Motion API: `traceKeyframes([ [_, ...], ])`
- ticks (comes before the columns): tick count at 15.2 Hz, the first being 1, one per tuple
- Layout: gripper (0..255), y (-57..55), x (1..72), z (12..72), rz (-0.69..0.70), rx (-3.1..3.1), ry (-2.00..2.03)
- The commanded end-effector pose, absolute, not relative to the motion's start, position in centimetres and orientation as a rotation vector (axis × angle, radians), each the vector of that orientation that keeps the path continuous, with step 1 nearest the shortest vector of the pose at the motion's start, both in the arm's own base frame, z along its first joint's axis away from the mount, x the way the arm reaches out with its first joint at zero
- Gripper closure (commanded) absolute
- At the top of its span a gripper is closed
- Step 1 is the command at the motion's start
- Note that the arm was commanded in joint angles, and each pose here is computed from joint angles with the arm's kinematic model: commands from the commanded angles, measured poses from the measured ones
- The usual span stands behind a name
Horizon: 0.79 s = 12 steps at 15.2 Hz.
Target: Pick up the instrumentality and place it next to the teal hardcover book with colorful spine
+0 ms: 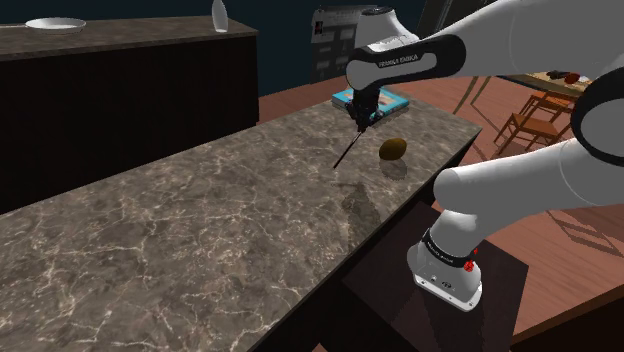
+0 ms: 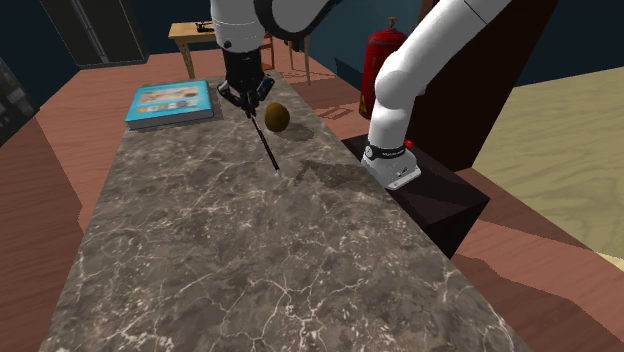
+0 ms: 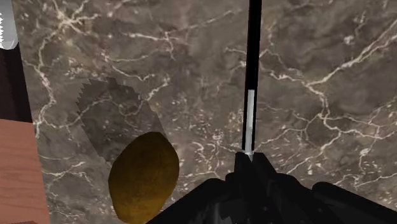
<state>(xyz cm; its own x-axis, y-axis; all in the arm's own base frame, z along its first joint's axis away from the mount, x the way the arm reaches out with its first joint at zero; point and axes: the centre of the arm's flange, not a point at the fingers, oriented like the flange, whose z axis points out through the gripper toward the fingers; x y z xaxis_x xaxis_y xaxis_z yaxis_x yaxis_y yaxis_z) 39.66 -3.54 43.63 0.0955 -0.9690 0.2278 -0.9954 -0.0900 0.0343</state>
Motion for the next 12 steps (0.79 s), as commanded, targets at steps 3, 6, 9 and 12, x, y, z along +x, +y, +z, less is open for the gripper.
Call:
traceKeyframes([
  [3, 255, -7.2, 43.9, 43.6, 0.219, 2.186, -1.989],
  [6, 255, -9.7, 47.0, 43.6, 0.219, 2.186, -1.989],
  [9, 255, -12.3, 50.0, 43.6, 0.219, 2.186, -1.989],
  [12, 255, -14.8, 53.1, 43.6, 0.219, 2.186, -1.989],
])
